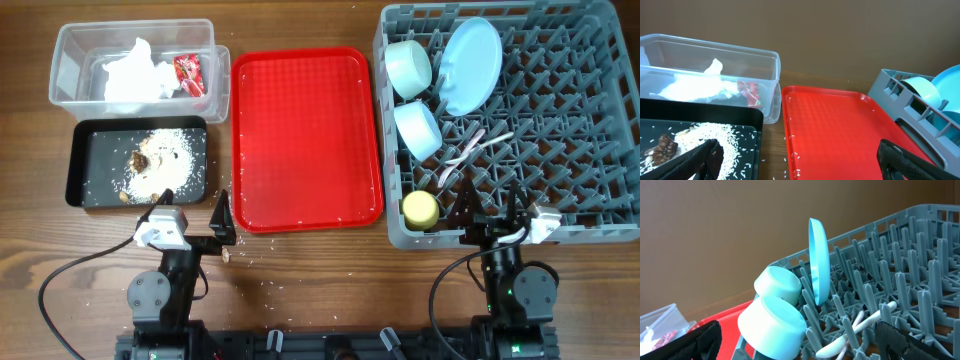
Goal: Sort waste into correct bins and load items into the dishwasher rack
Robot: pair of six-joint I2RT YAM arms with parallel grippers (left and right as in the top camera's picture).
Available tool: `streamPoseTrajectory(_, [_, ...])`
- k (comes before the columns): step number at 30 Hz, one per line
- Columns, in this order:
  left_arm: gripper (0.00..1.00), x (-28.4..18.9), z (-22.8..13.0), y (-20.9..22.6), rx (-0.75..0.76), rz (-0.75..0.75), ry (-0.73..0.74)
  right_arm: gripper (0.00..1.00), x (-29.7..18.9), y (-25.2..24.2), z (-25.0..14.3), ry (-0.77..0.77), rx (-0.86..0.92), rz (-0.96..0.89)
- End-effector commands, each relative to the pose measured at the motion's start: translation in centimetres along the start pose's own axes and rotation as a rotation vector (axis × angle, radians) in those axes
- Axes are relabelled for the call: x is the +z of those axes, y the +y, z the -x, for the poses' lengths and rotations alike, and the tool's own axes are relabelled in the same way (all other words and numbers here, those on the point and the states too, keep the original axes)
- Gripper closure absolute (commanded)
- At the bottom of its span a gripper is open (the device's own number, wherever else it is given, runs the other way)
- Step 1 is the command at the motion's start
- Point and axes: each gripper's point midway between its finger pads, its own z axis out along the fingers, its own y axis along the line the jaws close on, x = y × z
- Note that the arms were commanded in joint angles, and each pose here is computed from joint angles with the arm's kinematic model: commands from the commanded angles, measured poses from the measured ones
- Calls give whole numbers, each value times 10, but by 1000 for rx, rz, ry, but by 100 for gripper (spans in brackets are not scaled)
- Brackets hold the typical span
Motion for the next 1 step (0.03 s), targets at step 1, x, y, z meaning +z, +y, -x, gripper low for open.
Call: streamPoseTrajectory(1, [0,0,-2,2,-8,9,-1,0,0,1,2,-7,7,8])
